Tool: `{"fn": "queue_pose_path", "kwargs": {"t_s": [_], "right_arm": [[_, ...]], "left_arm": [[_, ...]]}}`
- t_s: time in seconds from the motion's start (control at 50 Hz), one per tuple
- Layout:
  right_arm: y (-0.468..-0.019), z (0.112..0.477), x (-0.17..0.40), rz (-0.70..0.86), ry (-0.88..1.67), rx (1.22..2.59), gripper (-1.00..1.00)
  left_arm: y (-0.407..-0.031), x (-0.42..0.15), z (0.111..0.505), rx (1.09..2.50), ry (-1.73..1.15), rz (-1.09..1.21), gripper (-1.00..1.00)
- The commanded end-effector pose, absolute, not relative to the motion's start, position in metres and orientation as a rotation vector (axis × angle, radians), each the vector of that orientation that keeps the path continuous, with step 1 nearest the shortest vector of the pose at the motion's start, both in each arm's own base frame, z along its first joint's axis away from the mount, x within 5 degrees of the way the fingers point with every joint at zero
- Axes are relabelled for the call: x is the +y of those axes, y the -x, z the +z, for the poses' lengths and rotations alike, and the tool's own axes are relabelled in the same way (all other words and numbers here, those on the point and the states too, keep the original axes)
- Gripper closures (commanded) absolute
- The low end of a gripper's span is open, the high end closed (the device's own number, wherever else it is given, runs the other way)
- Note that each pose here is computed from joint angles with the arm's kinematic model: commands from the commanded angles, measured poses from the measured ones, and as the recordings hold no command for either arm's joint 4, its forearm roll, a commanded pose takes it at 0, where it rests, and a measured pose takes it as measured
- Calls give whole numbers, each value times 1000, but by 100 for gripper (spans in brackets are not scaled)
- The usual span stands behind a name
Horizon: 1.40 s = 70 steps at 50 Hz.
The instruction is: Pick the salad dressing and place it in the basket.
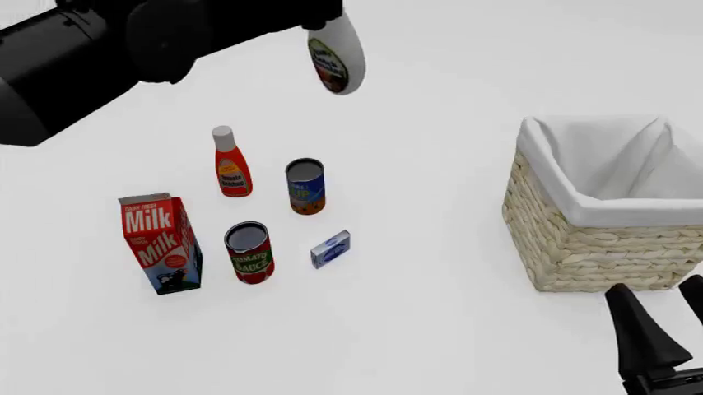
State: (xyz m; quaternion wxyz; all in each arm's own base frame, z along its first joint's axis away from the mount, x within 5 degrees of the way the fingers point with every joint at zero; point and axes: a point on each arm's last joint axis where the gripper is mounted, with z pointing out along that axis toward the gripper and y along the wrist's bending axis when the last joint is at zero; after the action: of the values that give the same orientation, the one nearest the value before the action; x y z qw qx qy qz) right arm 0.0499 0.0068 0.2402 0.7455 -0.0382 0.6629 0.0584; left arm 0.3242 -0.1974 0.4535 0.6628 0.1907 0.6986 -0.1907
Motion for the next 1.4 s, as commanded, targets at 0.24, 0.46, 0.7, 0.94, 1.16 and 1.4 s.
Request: {"fn": "queue_pose_path", "kwargs": {"t_s": [0.24, 0.46, 0.7, 0.94, 1.16, 1.4], "right_arm": [[-49, 244, 7, 122, 85, 1445, -100], [-48, 246, 7, 120, 87, 1441, -100], [-48, 244, 8, 144, 122, 1452, -100], [-54, 206, 16, 192, 260, 1547, -100], [-52, 198, 21, 197, 406, 1600, -100], [-87, 288, 41, 226, 471, 1543, -100]], "left_arm": [[-289, -271, 414, 1595, -603, -589, 100], [-281, -285, 398, 1620, -627, -630, 100], [-276, -289, 395, 1618, -652, -632, 100], [-272, -291, 398, 1611, -672, -627, 100], [-268, -292, 404, 1602, -681, -632, 100], [-265, -292, 405, 1600, -686, -636, 100]]}}
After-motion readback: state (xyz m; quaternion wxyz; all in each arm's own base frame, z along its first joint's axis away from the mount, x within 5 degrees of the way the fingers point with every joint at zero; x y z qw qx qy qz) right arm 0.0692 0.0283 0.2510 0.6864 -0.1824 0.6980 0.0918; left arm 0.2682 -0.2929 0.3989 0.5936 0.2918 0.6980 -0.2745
